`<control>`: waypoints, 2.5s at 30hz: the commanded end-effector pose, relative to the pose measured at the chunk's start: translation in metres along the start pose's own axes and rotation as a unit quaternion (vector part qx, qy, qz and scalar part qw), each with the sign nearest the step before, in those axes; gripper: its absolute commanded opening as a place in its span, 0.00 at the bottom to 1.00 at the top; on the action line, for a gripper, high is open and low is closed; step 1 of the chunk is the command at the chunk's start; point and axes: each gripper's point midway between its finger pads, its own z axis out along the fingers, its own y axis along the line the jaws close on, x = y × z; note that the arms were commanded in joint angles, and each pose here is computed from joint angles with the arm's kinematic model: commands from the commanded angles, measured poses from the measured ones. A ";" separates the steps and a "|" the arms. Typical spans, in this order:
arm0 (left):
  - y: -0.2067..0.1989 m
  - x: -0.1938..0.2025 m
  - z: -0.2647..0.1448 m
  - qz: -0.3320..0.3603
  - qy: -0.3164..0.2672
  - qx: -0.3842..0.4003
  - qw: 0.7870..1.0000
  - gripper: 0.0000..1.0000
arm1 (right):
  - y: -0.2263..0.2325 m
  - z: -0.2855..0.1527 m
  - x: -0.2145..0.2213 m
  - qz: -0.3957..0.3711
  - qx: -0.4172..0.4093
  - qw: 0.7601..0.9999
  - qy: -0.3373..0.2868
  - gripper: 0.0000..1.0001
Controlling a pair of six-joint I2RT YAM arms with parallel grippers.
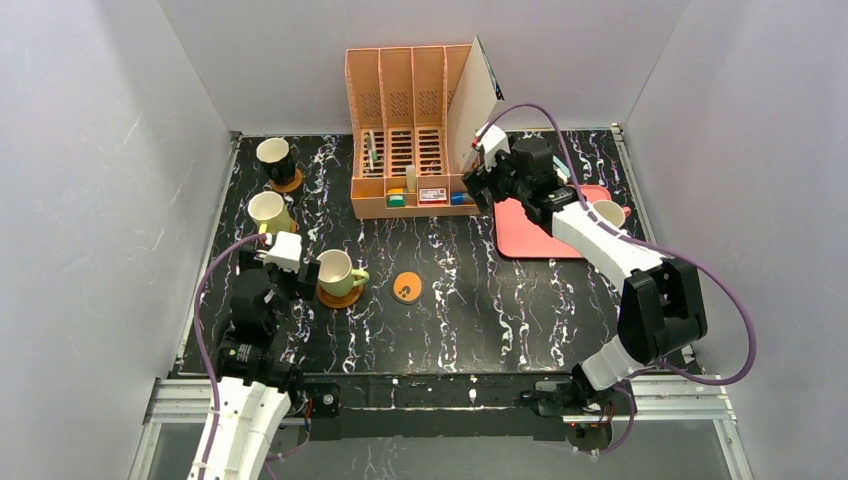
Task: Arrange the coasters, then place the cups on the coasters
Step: Move the cup to the tray.
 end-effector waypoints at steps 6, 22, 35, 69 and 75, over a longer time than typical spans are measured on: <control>0.000 0.008 -0.001 0.004 0.016 0.015 1.000 0.98 | -0.019 -0.009 -0.017 0.017 0.041 0.998 -0.049 0.98; -0.005 0.023 -0.003 0.000 0.044 0.066 0.997 0.98 | -0.166 -0.116 0.019 0.105 0.266 0.958 -0.022 0.98; -0.007 0.023 -0.005 0.005 0.039 0.074 0.996 0.98 | -0.221 -0.183 0.121 0.220 0.240 0.943 0.065 0.98; 0.007 0.026 -0.004 -0.005 0.050 0.040 0.998 0.98 | -0.177 -0.179 0.203 0.239 0.035 0.962 0.128 0.98; 0.006 0.027 -0.003 -0.006 0.051 0.042 0.998 0.98 | -0.190 -0.176 0.185 0.216 0.050 0.970 0.100 0.98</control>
